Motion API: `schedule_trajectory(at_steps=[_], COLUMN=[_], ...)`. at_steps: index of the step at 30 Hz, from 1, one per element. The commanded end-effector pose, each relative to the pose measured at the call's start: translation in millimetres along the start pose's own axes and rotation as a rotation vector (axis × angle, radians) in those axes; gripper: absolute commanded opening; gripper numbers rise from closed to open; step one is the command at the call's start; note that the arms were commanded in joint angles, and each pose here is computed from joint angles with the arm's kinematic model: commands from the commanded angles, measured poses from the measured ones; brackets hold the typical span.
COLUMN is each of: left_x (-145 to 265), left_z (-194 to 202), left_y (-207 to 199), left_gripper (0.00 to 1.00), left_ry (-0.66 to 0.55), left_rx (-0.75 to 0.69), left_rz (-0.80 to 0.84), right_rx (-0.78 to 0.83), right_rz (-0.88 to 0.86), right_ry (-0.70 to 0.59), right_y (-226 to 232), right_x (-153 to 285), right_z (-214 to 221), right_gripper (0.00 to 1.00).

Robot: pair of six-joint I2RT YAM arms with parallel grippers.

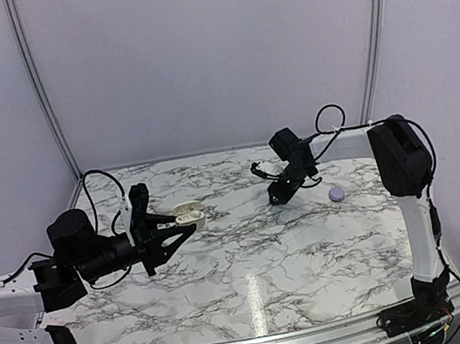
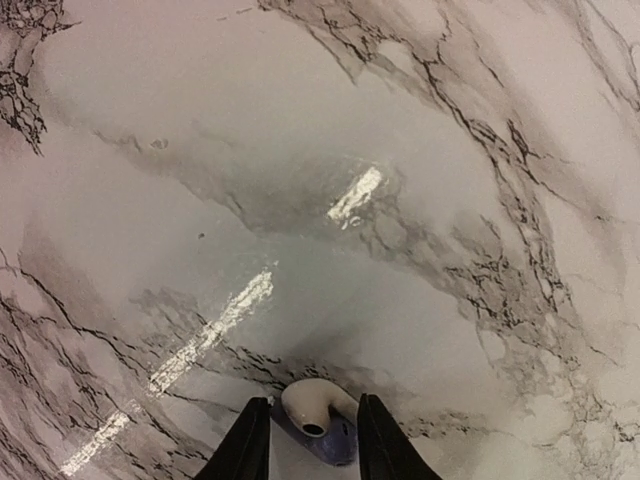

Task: Insert the wireless bluetooth earbuds into the charging case
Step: Move the left earbud to the center of the board.

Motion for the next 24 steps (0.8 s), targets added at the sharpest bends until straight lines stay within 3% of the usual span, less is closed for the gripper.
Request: schedule_trajectory(at_steps=[1,7,24], left_x=[1,1,1], left_z=[-12,-12,-11], left_y=[2,2,0], left_gripper=[0.00,0.00,0.00], left_ry=[-0.043,-0.041,-0.037], left_rx=[-0.020,-0.019,-0.018], left_rz=[-0.005,-0.005,0.008], right_rx=[-0.008,-0.013,0.061], right_rz=[0.049,0.061,-0.103], right_ry=[0.000,0.034,-0.029], right_y=[-9,-12,48], right_x=[-2,-12,-6], right_z=[-5,0,-21], right_gripper=[0.31,0.35,0.20])
Point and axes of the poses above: each gripper's point midway between its finger pads, its own x axis back along the fingers, its own y axis along the line the jaws close on, z = x × y, the point moved 2 cm from there along x, back along the fingers, and after that the axes turned 8 degrees about -x, right-handed, at the moved point
